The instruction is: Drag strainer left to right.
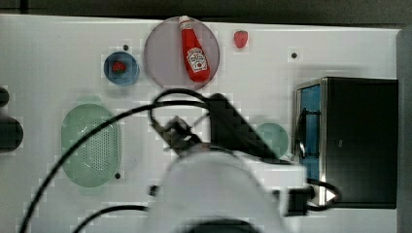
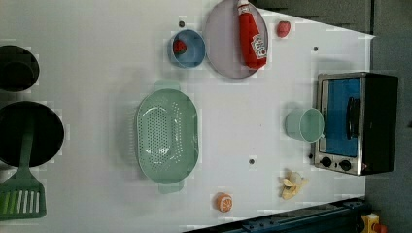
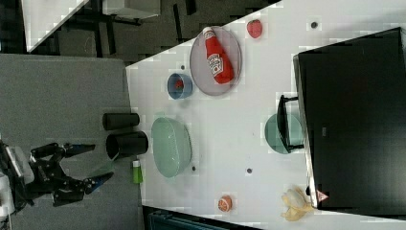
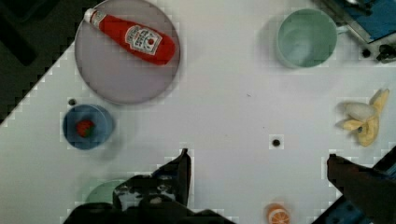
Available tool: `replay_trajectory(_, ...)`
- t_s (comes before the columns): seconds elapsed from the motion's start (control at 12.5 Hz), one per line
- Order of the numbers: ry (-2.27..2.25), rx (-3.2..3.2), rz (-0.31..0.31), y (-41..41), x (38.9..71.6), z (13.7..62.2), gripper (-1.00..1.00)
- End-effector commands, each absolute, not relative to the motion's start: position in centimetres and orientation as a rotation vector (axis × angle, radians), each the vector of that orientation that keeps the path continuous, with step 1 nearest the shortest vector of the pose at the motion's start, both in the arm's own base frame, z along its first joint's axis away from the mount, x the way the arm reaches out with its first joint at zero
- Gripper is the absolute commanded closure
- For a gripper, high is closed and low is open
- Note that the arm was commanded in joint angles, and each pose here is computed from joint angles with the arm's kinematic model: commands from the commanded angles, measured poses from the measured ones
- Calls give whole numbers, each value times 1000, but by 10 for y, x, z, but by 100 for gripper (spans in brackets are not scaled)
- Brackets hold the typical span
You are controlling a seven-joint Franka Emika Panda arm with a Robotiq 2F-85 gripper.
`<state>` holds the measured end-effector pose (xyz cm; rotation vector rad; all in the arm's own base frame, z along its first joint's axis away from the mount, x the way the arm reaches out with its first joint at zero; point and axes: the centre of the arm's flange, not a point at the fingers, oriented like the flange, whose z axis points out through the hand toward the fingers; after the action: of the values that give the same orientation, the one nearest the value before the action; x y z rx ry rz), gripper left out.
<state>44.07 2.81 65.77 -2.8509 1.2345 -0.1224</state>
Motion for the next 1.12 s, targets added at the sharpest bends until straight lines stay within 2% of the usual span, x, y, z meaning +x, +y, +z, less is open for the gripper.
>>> replay_trajectory(0.08,1304,-2959,81,128,461,579,-100)
replay_trajectory(0.16,1371,-2953,93,158,460,565,-100)
replay_trajectory(0.4,1563,-2851,42,241,459,527,-100)
replay_trajectory(0.56,1707,-2734,32,287,456,496,-100)
replay_trajectory(0.88,2006,-2501,110,336,453,409,-100)
replay_trajectory(1.12,2056,-2472,197,340,455,333,-100)
